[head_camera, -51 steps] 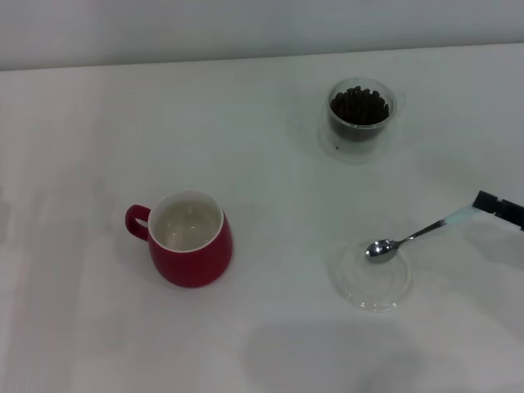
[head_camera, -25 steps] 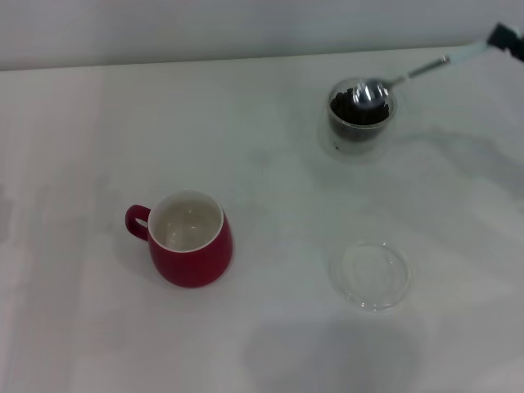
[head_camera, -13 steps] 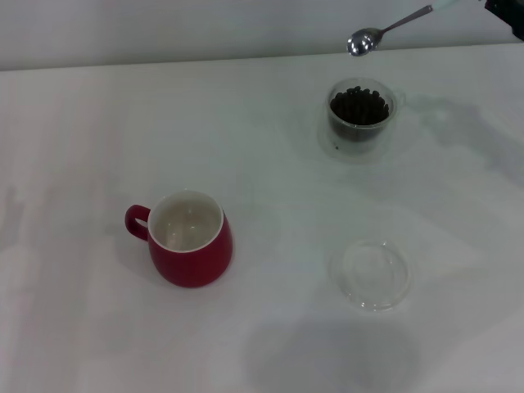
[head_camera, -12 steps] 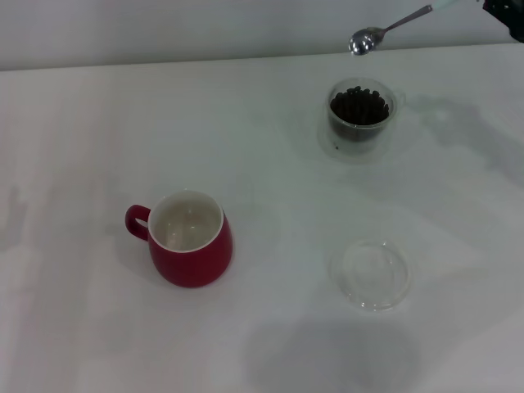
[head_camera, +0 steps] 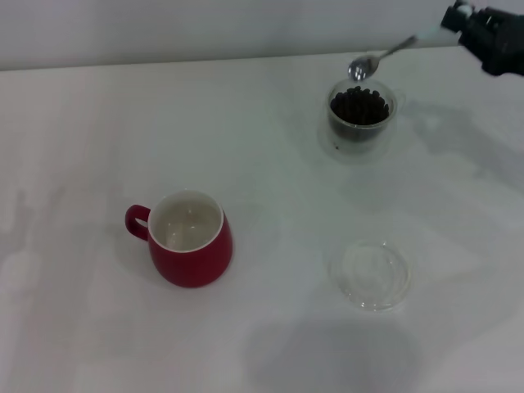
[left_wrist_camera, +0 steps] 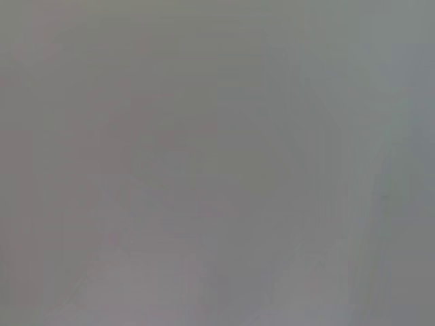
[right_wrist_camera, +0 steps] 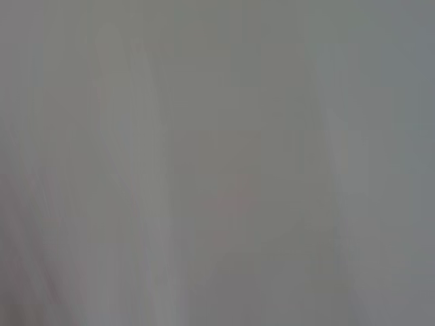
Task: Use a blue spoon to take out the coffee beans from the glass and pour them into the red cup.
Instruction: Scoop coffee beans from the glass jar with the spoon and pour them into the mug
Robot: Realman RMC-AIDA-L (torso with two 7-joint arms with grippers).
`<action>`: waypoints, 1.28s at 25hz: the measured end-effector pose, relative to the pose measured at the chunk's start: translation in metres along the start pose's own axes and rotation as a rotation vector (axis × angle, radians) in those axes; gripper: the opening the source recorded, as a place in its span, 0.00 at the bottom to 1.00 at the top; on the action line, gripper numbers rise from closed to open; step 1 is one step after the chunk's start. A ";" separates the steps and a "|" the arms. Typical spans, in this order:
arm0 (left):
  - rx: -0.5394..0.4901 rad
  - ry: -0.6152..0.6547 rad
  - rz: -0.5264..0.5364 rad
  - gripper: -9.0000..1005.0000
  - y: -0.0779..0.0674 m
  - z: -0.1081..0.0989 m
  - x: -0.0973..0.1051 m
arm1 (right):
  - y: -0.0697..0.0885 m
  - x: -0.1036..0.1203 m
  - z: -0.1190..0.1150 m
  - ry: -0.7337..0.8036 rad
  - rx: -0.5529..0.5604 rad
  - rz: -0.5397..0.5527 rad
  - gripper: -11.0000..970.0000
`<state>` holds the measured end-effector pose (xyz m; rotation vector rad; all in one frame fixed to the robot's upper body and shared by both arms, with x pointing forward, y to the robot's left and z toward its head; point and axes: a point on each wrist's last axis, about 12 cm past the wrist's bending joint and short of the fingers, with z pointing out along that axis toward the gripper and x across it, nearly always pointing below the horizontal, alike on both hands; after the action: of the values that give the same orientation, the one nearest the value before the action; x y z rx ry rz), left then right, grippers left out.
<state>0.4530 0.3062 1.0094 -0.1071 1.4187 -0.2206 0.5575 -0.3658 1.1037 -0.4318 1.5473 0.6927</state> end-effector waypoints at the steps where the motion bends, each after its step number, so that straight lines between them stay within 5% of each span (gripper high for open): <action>1: 0.005 0.004 0.004 0.77 0.000 0.000 0.000 | 0.001 0.003 0.001 0.014 0.004 -0.005 0.16; 32: 0.010 0.011 0.009 0.77 0.000 -0.001 0.001 | -0.001 0.028 0.007 0.136 0.101 -0.081 0.16</action>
<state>0.4523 0.3058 1.0082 -0.0916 1.4288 -0.2209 0.5607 -0.3580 1.0765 -0.4708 1.6757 0.5288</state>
